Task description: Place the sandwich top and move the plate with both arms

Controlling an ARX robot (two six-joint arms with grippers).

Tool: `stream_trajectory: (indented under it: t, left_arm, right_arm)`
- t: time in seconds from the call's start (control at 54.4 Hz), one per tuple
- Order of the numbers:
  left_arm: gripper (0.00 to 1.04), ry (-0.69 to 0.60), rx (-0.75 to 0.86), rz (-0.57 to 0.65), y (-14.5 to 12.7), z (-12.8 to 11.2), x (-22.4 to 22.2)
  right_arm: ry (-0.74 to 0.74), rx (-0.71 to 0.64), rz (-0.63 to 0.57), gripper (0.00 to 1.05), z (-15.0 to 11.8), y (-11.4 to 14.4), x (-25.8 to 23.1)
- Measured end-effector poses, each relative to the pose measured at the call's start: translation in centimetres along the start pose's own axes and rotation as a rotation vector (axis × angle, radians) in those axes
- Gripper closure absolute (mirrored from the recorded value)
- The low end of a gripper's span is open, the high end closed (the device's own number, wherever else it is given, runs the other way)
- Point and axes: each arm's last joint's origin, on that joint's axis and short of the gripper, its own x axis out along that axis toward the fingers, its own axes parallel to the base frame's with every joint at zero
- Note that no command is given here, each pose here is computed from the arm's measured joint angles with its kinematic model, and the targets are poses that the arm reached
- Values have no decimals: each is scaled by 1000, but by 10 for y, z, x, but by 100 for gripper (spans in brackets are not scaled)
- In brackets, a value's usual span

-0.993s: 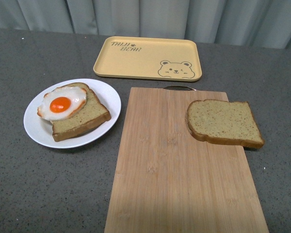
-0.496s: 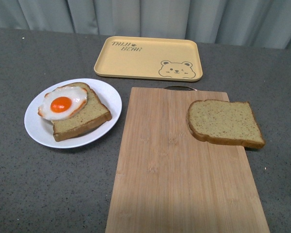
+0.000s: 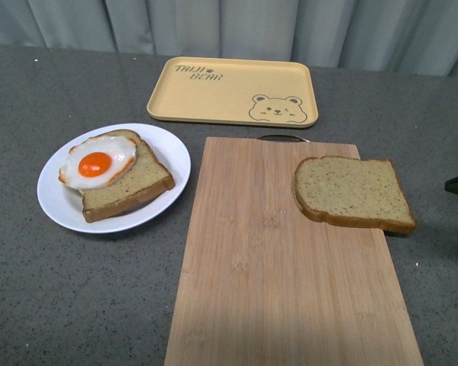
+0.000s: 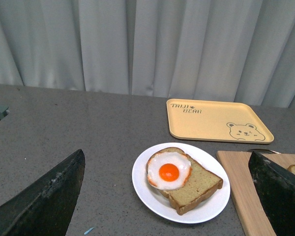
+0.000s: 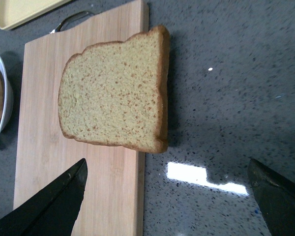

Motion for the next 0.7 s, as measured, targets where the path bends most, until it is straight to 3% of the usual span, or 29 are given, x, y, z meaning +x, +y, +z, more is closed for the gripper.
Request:
stream_trajectory:
  t: [0.184, 0.57, 0.607, 0.699]
  left_arm:
    - [7, 0, 0, 0, 0, 0, 0]
    - [7, 0, 0, 0, 0, 0, 0]
    - [7, 0, 0, 0, 0, 0, 0]
    - [7, 0, 0, 0, 0, 0, 0]
  right_arm:
    - [75, 80, 79, 9, 7, -11, 31]
    - [131, 165, 168, 9, 17, -7, 79]
    - [134, 179, 172, 11, 19, -5, 83]
    - [145, 194, 157, 26, 22, -2, 90]
